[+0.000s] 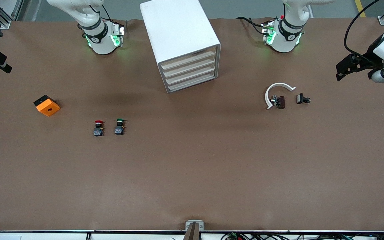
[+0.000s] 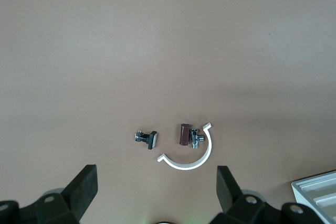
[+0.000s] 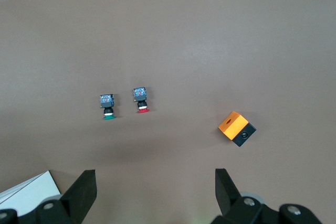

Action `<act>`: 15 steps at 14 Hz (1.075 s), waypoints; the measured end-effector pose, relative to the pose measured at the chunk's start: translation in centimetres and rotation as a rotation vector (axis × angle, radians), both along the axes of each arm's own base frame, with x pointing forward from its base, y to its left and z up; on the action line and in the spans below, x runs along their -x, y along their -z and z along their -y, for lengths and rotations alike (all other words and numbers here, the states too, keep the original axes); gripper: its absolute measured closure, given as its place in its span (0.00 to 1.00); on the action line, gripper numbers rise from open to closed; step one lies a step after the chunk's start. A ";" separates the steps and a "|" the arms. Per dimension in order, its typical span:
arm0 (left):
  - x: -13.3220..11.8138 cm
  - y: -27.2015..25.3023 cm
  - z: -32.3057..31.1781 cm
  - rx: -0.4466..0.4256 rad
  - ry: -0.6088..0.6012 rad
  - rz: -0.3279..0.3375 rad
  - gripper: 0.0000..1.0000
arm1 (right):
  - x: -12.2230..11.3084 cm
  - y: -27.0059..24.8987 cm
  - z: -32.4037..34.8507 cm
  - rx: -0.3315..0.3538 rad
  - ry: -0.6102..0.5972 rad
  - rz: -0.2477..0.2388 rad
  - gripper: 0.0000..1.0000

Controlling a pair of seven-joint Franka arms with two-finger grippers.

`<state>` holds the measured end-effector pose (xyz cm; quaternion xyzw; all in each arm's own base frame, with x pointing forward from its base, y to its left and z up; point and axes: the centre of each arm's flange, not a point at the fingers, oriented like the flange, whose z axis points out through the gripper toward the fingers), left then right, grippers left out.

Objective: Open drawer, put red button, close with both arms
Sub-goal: 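Reach the right gripper to the red button while the left gripper reaches the drawer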

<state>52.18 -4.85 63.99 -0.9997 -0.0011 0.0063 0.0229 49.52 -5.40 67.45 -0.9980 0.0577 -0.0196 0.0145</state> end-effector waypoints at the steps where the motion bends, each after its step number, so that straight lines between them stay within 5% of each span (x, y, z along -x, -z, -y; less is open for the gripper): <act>1: 0.0 0.0 0.0 0.000 0.000 0.001 0.00 | 0.0 0.0 0.0 0.000 0.000 0.000 0.00; 8: -2.4 1.2 -0.1 0.006 -0.001 -0.015 0.00 | 0.0 -0.1 0.0 0.000 0.000 0.003 0.00; 15: -7.4 11.9 1.5 0.039 -0.083 -0.199 0.00 | -0.1 0.2 0.1 0.000 0.002 -0.006 0.00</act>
